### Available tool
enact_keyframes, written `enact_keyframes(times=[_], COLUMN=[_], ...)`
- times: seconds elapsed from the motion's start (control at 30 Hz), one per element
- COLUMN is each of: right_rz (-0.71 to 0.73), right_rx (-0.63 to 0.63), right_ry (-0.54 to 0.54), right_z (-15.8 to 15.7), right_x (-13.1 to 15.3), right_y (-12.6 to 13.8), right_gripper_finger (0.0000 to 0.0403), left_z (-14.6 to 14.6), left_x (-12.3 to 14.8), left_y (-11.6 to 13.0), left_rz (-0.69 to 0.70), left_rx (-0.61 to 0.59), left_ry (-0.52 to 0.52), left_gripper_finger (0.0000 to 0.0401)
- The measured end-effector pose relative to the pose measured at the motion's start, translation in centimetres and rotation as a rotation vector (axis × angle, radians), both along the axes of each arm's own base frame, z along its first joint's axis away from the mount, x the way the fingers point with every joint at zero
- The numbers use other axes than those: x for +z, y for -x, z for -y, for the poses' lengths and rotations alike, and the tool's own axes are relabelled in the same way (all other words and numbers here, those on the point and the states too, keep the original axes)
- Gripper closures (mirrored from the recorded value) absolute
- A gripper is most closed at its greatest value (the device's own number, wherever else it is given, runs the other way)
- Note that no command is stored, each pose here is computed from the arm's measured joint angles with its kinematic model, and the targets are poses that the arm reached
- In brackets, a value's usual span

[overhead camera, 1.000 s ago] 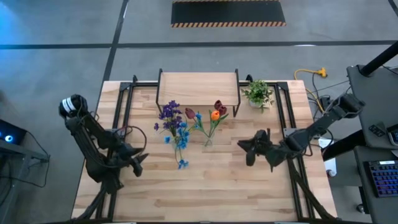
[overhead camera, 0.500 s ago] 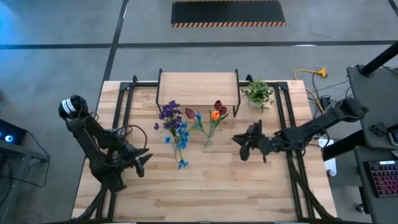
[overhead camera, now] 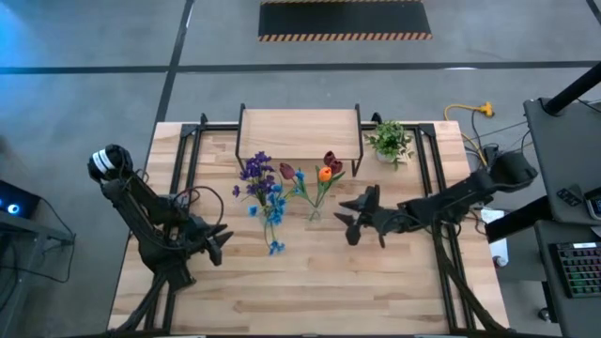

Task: Pick and place flowers into a vace then onto a shelf
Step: Put the right transparent vase with tulips on the shelf

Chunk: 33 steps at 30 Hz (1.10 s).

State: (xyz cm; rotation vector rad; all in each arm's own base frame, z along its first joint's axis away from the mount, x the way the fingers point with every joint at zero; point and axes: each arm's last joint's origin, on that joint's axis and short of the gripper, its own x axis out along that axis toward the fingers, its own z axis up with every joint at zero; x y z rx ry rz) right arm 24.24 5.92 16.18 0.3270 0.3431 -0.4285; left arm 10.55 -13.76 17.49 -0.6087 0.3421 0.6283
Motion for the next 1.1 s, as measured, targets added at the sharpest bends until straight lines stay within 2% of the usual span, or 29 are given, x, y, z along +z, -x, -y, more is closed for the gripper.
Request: enact_keyframes(times=[0.3,0.47,0.83,1.1], right_rz=[0.025,-0.002,-0.004,-0.003], right_rx=[-0.036,-0.004,-0.04,-0.074], right_ry=[-0.002,0.076,0.081,0.086], right_z=[0.4,-0.1,0.1,0.6], right_x=[-1.4,-1.3,-1.5,-1.6], right_y=[-2.2,-4.2,-6.8,-7.2], right_gripper_finger=[0.0147,0.0124,0.0115,0.0125], left_z=[-0.1,0.0,0.1,0.2], left_x=[0.0,0.0,0.0,0.0], left_y=[-0.2,-0.2,-0.2,-0.3], left_rz=[0.001,0.005,-0.001,-0.005], left_rx=[0.012,0.012,0.012,0.012], left_ry=[0.004,0.01,0.03,0.046], left_gripper_finger=[0.0255,0.0255,0.0255,0.0255])
